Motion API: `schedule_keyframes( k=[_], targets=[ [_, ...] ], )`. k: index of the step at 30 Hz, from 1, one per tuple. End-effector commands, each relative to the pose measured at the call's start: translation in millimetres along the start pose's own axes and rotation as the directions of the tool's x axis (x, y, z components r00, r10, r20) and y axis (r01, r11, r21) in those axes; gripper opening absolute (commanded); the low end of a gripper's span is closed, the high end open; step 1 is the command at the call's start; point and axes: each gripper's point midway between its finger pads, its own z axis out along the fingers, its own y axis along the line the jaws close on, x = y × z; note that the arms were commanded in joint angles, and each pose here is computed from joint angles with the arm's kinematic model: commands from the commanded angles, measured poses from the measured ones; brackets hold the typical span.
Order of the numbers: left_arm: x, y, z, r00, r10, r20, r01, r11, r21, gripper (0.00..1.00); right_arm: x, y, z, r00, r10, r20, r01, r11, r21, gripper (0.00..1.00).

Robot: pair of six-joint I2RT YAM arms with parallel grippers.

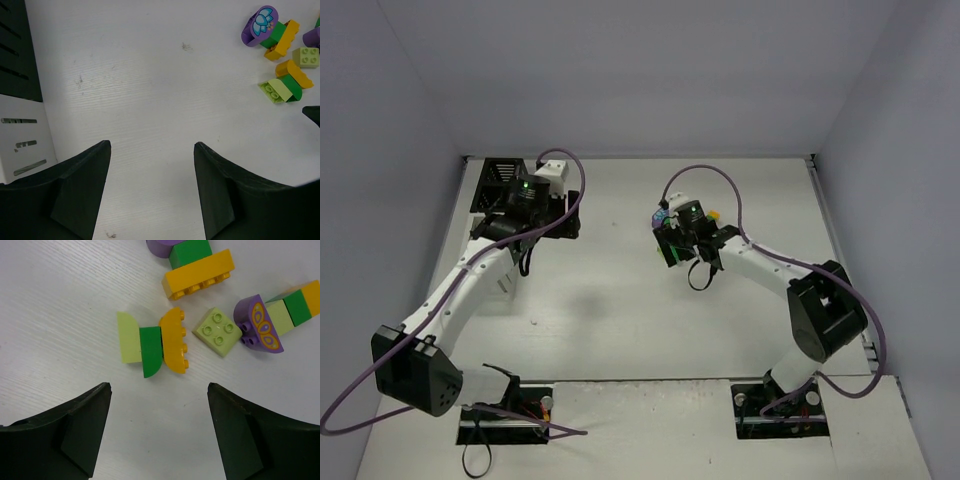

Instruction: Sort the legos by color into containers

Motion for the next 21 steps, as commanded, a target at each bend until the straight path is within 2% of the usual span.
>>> schedule_keyframes(
  k=[1,10,14,21],
  targets=[
    [-24,-8,-5,0.997,0.013,0.074,-0.015,0.999,0.029,0.61,-9,-10,5,0.989,-0.148,-0.012,0.147,0.989,-0.026,0.75],
    [-24,-10,-4,0.998,0.011,0.069,-0.014,0.999,0.039,0.61,-7,-22,25,0.985,-0.172,-0.028,0.168,0.979,-0.115,0.74],
    [-23,-11,-3,0.998,0.012,0.064,-0.014,0.999,0.043,0.61,-5,-14,32,0.982,-0.186,-0.031,0.179,0.97,-0.163,0.66],
    [-23,-12,-3,0.998,0.012,0.065,-0.015,0.999,0.047,0.61,6,-7,47,0.98,-0.191,-0.051,0.177,0.963,-0.204,0.63]
  ],
)
